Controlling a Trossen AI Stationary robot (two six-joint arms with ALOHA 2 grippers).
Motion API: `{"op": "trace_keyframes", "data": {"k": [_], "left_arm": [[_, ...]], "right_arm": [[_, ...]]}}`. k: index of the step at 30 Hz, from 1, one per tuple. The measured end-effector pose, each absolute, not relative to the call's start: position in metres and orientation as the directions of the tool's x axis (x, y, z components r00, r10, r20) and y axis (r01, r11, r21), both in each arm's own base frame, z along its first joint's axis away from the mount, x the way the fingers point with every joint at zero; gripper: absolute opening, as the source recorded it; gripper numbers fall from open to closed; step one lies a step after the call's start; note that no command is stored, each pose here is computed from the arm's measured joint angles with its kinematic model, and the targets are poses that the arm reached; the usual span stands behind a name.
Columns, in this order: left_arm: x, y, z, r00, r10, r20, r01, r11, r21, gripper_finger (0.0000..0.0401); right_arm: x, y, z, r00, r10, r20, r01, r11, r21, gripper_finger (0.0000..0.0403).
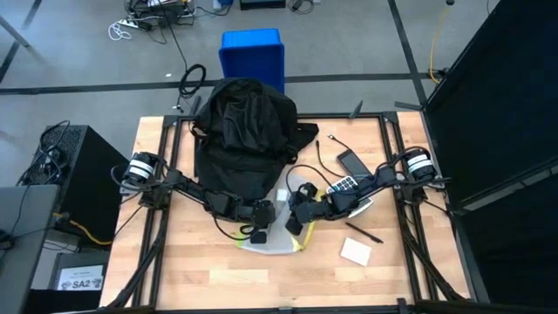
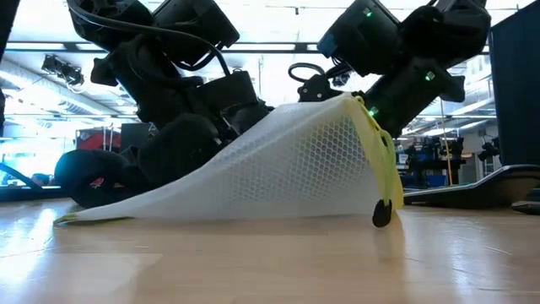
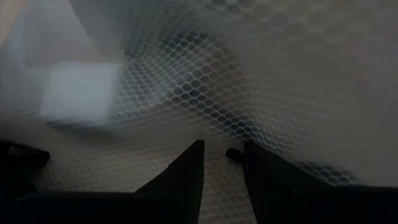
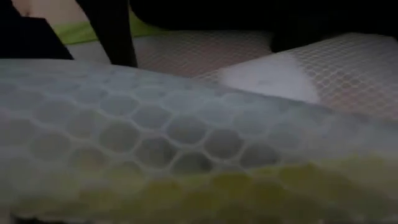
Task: Unpack backpack
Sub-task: Remove the white charger adapter from the yellow zipper pouch
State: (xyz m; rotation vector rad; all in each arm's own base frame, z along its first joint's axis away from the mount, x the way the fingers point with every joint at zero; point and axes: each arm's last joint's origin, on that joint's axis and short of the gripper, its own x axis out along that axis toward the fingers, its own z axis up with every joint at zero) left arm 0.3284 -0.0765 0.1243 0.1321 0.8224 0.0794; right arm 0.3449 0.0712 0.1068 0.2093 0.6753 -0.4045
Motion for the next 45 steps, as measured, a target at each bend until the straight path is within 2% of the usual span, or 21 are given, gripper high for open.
{"op": "trace_keyframes", "data": {"k": [2,8,13,20,25,28,35,45], "left_arm": [[0.328,-0.076,0.124,0.678,0.122,-0.725,-0.020,0.989,0.148,0.0087],[0.328,-0.076,0.124,0.671,0.123,-0.731,-0.008,0.987,0.159,0.0087],[0.325,-0.074,0.137,0.691,0.170,-0.702,-0.039,0.979,0.199,0.0087],[0.324,-0.065,0.156,0.714,0.365,-0.597,-0.193,0.923,0.334,0.0087],[0.333,-0.045,0.150,0.708,0.400,-0.581,-0.234,0.910,0.341,0.0087],[0.337,-0.035,0.144,0.708,0.362,-0.606,-0.213,0.928,0.306,0.0087],[0.343,-0.034,0.128,0.716,0.274,-0.642,-0.145,0.958,0.247,0.0087],[0.345,-0.036,0.124,0.728,0.228,-0.646,-0.092,0.967,0.238,0.0087]], "right_arm": [[0.344,0.074,0.107,0.709,-0.276,-0.648,0.413,0.908,0.065,0.0011],[0.340,0.091,0.105,0.712,-0.182,-0.679,0.352,0.928,0.120,0.0003],[0.334,0.106,0.104,0.709,-0.145,-0.690,0.324,0.936,0.136,0.0001],[0.332,0.113,0.104,0.711,-0.136,-0.690,0.309,0.942,0.133,0.0001],[0.332,0.113,0.104,0.713,-0.141,-0.687,0.308,0.943,0.126,0.0001],[0.332,0.113,0.104,0.713,-0.145,-0.686,0.309,0.943,0.122,0.0008],[0.331,0.112,0.107,0.715,-0.190,-0.673,0.341,0.935,0.097,0.0056],[0.323,0.108,0.117,0.665,-0.247,-0.705,0.369,0.929,0.022,0.0180]]}}
